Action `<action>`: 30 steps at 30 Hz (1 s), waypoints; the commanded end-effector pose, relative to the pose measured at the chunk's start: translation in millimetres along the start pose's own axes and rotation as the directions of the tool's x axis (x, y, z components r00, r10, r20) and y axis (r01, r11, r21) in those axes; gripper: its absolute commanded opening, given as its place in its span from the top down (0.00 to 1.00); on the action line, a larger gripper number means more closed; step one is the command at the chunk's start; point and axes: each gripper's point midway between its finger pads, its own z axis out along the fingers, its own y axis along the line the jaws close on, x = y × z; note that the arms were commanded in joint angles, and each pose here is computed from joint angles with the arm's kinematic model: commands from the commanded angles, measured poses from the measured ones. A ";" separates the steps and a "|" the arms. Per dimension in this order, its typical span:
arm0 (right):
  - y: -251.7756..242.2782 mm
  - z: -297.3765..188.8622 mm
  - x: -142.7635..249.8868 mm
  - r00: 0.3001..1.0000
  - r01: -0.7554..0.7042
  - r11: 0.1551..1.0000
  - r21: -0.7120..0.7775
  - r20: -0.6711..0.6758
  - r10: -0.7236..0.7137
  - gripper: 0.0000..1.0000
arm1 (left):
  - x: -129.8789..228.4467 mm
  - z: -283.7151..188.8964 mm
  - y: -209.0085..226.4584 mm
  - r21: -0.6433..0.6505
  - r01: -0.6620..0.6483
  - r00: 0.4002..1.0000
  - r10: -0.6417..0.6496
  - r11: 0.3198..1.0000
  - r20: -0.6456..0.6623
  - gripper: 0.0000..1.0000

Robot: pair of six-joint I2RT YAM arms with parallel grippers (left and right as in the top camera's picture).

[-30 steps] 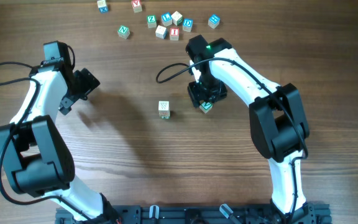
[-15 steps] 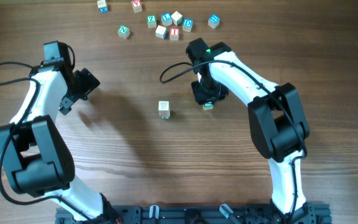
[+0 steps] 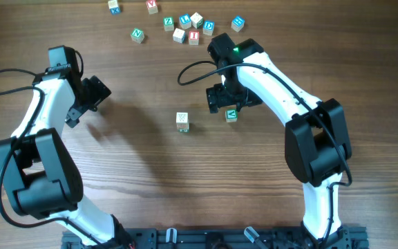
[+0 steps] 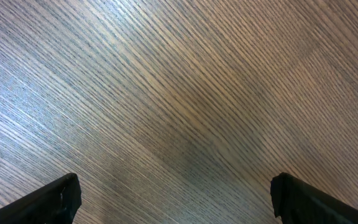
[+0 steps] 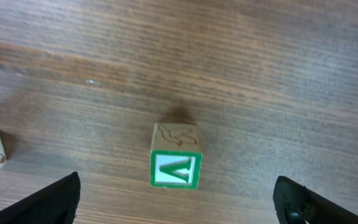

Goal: Form a tower
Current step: 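Align the right gripper over the green V block and close on it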

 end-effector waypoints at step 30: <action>0.8 1.8 18.8 0.999 -0.017 0.999 -0.030 0.049 0.019 0.34 | -7.5 -8.6 -0.7 0.014 0.001 1.000 -0.002 1.000 0.025 0.00</action>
